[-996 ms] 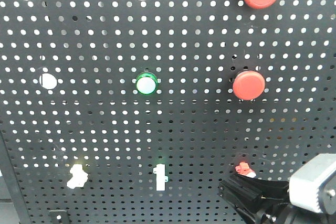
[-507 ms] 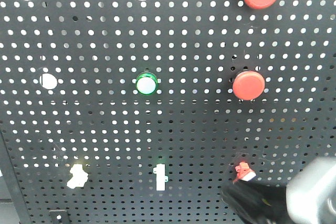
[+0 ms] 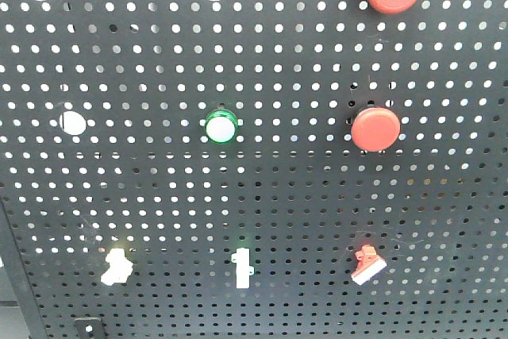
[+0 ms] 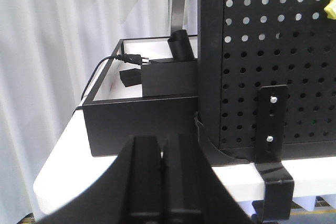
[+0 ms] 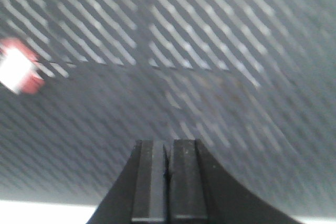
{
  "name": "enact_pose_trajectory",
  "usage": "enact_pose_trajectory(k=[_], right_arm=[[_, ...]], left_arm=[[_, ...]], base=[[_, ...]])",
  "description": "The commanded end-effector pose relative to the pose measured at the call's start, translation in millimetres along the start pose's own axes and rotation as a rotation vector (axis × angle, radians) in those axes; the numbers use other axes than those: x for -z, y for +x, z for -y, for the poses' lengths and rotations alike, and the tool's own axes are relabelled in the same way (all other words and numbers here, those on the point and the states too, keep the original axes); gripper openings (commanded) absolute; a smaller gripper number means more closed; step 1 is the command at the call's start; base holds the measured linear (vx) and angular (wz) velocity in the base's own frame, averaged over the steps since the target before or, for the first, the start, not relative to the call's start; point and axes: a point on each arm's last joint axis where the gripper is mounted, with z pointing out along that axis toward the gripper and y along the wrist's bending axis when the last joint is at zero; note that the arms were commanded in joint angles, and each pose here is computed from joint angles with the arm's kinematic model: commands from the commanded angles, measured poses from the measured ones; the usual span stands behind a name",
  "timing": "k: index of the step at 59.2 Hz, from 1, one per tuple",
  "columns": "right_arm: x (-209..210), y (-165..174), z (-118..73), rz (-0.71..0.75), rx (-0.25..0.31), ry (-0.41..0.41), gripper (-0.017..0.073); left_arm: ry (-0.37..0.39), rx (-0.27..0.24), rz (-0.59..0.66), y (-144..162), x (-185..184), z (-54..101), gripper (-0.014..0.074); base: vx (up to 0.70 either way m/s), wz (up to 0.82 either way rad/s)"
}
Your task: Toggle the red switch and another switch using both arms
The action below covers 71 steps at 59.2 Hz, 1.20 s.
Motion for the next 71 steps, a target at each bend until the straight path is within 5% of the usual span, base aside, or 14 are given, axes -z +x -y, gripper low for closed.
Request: enact_pose_trajectory(k=[1,71], right_arm=[[5,11,-0.3,0.078,0.004,0.009,-0.0006],[11,27,0.9,-0.007,0.004,0.026,-0.0006]], left_arm=[[-0.006,0.006,0.069,-2,0,-0.3,0.0002],[-0.006,0.006,0.069,-2,0,-0.3,0.0002]], base=[[0.00,0.00],[0.00,0.00]])
